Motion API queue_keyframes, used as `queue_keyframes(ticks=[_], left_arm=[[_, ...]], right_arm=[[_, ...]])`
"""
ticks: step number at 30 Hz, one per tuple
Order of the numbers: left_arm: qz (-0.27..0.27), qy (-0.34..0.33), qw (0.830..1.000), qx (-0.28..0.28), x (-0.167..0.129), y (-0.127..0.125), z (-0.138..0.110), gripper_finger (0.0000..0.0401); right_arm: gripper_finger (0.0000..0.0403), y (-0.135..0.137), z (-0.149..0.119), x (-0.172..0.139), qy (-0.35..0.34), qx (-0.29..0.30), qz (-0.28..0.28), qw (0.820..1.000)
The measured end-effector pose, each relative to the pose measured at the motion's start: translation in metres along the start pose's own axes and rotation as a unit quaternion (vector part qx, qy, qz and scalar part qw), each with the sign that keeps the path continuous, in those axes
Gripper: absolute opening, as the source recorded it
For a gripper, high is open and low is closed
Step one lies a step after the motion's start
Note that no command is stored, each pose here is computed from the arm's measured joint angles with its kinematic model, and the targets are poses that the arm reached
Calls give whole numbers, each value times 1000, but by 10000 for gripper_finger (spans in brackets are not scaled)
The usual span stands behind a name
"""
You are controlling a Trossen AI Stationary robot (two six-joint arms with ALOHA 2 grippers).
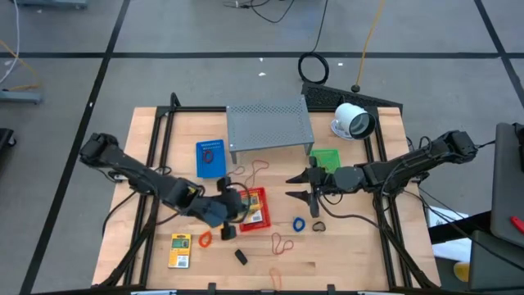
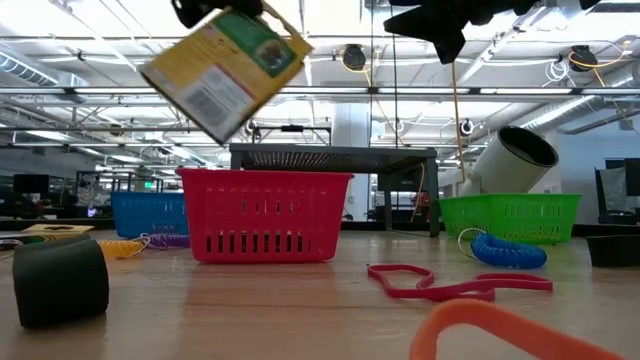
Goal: Pick & Place Office Desk Supplies
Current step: Put the bottom right yellow crayon box into the red bin
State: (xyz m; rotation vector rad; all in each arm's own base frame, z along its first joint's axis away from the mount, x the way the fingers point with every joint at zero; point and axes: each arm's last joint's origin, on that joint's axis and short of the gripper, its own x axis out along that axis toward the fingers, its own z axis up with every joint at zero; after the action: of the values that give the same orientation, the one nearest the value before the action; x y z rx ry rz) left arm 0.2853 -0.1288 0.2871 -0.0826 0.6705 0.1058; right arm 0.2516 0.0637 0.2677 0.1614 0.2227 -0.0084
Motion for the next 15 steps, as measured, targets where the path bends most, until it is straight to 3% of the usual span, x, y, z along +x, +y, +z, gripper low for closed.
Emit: queue_keyframes(ticks=[10,15], left_arm=[[26,-21,999,-12,-68,16,-2,3],[-20,-80,996,-32,-77,22,-6,2]], right_arm=[[167,0,1,0,-3,1,1,1000],[167,0,1,0,-5,1,1,1000]])
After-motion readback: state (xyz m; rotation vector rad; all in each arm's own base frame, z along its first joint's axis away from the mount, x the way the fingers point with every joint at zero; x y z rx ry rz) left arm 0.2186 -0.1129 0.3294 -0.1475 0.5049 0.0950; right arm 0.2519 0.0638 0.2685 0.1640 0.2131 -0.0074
